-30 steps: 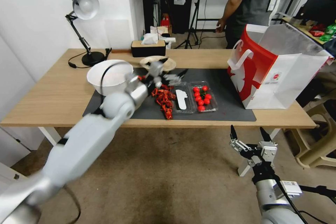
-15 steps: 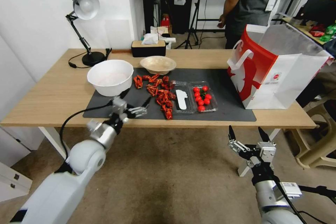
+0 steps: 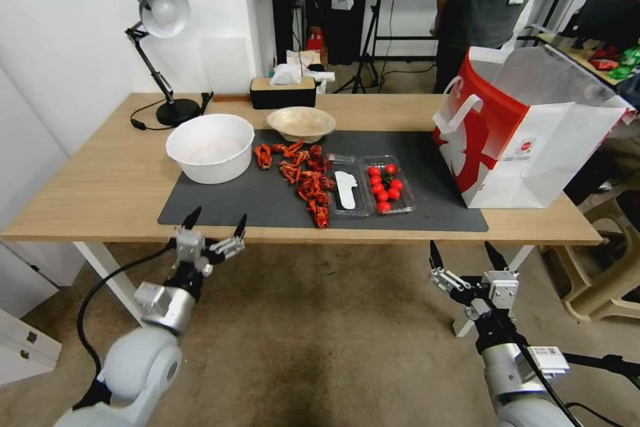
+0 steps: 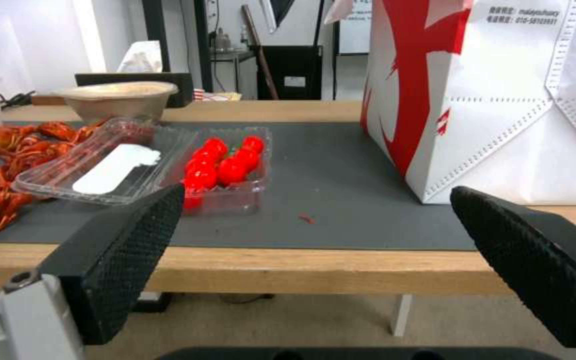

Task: Pick up the trash from the table and place it into the takeout bag.

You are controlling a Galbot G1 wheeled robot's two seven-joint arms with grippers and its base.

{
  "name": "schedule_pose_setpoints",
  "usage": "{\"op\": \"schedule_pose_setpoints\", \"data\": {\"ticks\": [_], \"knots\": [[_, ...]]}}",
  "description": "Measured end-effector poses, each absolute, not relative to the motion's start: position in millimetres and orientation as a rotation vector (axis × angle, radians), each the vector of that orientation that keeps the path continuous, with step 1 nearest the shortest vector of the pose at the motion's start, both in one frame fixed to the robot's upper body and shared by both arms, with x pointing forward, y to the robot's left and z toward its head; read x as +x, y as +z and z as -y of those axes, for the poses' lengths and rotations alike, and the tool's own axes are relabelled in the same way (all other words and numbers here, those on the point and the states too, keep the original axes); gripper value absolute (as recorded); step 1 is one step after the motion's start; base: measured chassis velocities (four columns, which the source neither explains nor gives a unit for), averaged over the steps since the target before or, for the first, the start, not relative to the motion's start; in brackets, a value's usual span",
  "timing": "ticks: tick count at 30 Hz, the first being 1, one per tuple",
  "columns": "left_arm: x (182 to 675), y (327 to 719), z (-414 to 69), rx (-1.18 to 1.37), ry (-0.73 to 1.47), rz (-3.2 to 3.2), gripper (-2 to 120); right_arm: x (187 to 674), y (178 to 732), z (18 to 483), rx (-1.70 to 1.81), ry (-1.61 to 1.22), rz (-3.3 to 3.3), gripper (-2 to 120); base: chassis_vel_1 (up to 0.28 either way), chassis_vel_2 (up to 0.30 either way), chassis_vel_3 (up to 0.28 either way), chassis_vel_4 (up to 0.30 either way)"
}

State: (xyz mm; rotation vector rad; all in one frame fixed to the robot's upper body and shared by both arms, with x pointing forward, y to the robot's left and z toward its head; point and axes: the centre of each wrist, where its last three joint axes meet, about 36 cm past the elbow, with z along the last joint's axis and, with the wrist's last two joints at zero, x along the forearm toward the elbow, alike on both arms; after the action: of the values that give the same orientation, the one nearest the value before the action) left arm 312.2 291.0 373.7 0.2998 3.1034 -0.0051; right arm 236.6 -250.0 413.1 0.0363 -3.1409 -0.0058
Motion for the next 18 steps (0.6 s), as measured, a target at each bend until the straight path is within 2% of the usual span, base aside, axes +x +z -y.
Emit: {"op": "schedule_pose_setpoints", "data": {"ticks": [18], "knots": [[301,366,-295,0.295,-0.009,-3.102,100,237,415,250,0.054,-0.007,3.146,100,0.0,0.0,0.0,0.0]]}}
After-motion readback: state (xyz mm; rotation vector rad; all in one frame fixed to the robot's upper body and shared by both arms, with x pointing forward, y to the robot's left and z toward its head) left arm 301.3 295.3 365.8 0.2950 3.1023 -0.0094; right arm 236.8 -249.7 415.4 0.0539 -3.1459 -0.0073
